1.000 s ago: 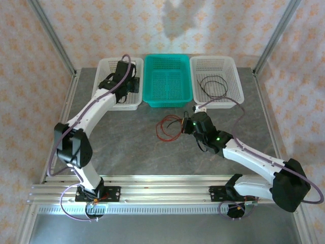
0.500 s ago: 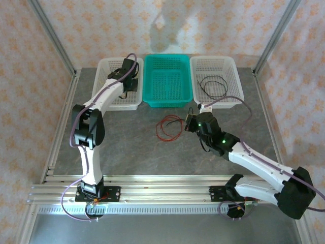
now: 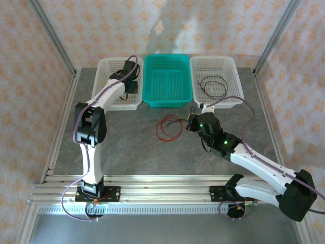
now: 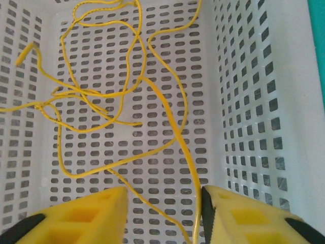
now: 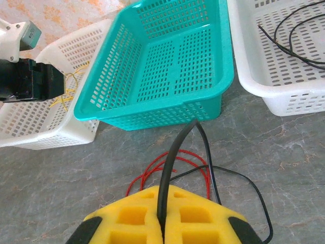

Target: Untangle the cables

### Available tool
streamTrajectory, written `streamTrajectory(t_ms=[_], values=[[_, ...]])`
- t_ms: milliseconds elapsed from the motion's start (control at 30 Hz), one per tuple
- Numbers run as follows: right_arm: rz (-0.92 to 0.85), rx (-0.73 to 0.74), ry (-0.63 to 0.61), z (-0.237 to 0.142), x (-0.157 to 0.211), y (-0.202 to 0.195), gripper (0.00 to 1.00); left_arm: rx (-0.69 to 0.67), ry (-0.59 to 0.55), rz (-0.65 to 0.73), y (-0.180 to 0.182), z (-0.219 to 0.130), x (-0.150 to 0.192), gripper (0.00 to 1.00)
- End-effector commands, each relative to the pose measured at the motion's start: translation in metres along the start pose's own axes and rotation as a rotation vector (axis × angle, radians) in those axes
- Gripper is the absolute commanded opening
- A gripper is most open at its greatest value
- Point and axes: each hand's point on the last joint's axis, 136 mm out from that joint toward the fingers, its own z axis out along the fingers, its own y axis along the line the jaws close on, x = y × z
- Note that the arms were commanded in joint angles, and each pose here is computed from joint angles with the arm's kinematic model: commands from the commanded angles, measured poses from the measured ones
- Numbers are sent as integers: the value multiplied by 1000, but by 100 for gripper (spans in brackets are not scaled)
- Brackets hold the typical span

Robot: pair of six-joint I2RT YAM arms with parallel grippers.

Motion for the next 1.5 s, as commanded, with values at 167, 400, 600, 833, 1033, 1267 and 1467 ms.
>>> streamTrajectory(t_ms=[167, 400, 600, 833, 1033, 1267, 1467], values=[[11, 33, -50, -11, -18, -2, 0, 51, -82, -61, 7, -40, -23, 71], [18, 4, -84, -23, -34, 5, 0, 167, -201, -90, -5, -94, -26, 75], [25, -28, -118, -42, -53, 12, 0, 329, -357, -31, -47, -151, -8, 74], [30, -63, -178, -67, -78, 18, 0, 478, -349, 31, -102, -169, 56, 73], [14, -43, -227, -82, -101, 19, 0, 598, -349, 30, -137, -174, 98, 73], [2, 29, -274, -91, -127, 17, 0, 742, -439, -36, -176, -202, 118, 74], [-9, 64, -330, -99, -154, 20, 0, 782, -485, -83, -196, -215, 120, 74]])
